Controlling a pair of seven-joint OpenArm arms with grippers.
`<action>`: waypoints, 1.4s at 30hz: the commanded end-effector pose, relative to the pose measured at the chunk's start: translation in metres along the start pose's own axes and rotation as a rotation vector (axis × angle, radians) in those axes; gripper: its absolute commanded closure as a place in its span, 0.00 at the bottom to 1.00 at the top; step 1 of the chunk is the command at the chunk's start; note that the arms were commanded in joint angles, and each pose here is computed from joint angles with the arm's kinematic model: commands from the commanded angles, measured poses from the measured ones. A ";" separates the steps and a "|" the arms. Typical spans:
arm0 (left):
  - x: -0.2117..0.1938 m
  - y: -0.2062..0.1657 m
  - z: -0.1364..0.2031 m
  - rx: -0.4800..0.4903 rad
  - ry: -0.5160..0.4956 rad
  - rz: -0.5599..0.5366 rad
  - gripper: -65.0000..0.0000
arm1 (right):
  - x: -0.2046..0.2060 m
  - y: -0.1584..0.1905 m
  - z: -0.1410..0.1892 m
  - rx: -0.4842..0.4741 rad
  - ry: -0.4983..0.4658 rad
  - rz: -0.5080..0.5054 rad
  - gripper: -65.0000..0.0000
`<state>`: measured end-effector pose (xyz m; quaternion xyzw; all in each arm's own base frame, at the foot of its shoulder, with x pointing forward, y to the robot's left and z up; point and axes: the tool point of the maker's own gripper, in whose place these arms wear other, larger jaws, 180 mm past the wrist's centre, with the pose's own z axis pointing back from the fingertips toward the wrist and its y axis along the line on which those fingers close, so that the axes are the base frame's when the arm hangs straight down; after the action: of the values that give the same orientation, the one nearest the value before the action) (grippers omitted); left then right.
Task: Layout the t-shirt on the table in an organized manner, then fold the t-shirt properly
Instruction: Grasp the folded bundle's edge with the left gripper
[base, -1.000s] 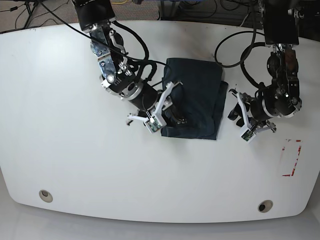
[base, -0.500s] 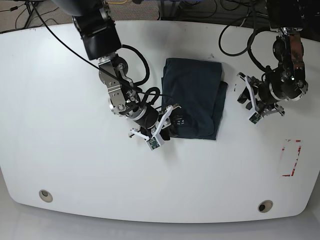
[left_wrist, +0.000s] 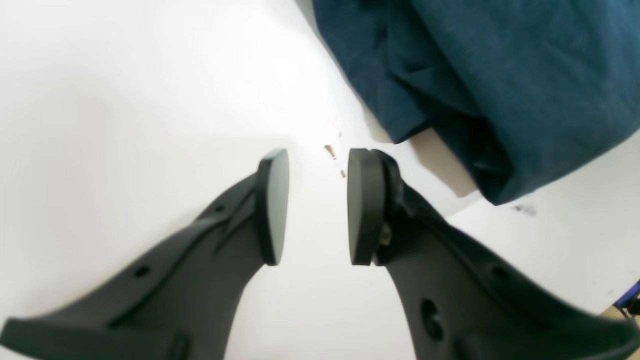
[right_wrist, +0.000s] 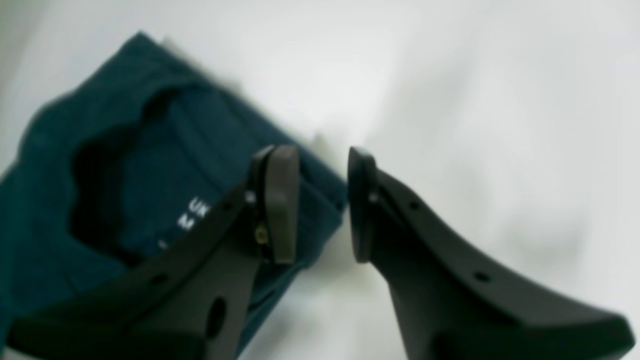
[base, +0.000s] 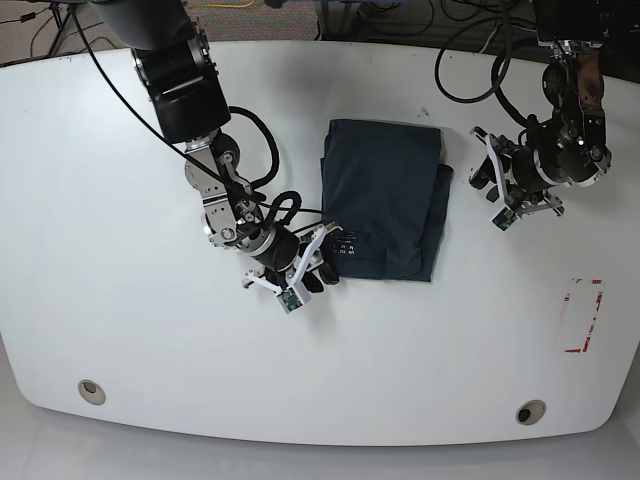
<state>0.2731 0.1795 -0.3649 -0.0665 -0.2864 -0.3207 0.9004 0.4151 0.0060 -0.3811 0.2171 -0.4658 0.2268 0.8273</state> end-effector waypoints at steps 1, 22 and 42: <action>0.015 0.002 0.004 0.008 -0.050 -0.016 0.72 | 0.063 0.007 0.011 0.020 -0.144 0.065 0.75; 0.161 -0.113 -0.022 -0.233 -0.375 -0.056 0.72 | 0.086 -0.021 0.106 -0.142 -0.157 0.130 0.75; 0.148 -0.164 -0.117 -0.033 -0.465 0.089 0.72 | 0.052 -0.067 0.168 -0.318 -0.149 0.064 0.75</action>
<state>0.3122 -0.0699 -0.3862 -0.1746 -0.4671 -0.2744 0.8222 0.3603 -0.1300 -0.2885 0.0889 -0.5305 0.1617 0.8274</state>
